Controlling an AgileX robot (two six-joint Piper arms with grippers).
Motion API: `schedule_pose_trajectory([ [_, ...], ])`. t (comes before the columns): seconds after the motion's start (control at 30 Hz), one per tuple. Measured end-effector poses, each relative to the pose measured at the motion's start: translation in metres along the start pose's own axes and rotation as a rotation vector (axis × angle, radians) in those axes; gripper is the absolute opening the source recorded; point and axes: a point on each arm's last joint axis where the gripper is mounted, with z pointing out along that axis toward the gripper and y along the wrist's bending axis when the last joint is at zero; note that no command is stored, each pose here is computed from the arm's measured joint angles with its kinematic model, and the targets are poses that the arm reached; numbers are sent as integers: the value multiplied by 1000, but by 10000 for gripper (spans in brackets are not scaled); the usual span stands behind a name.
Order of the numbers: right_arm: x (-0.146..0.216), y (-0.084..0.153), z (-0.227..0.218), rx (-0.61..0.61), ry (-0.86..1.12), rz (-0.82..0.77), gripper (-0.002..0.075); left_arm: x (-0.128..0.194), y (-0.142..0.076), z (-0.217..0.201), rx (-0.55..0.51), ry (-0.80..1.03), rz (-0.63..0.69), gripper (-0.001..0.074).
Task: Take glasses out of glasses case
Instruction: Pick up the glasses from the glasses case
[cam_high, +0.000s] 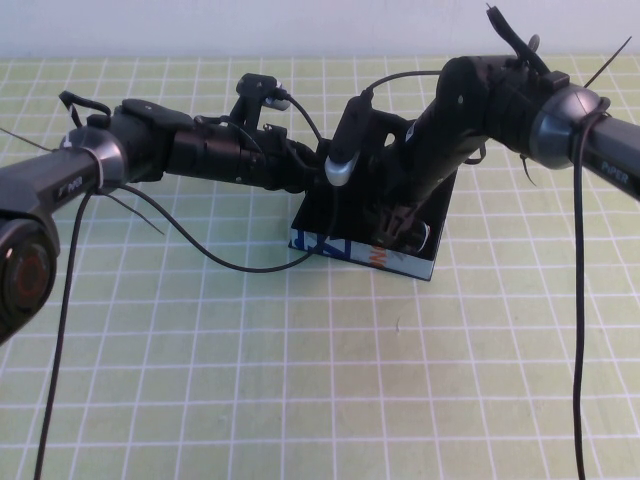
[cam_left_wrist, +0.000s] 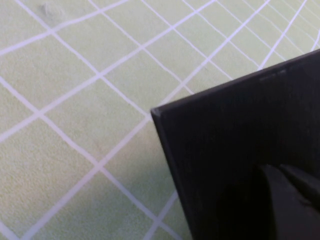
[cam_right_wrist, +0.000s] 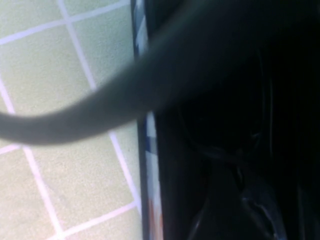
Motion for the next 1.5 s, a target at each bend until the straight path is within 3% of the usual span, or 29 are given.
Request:
schedule_pose_trajectory([
  [0.63,9,4,20,-50,43,-52,322,0,0,0,2,1,0,-4],
  [1.17,7,5,20,-66,21,-28,66,0,-1,0,10,3,0,-4],
  [1.5,4,6,9,-65,26,14,64,-1,-4,-1,46,9,-7,-4],
])
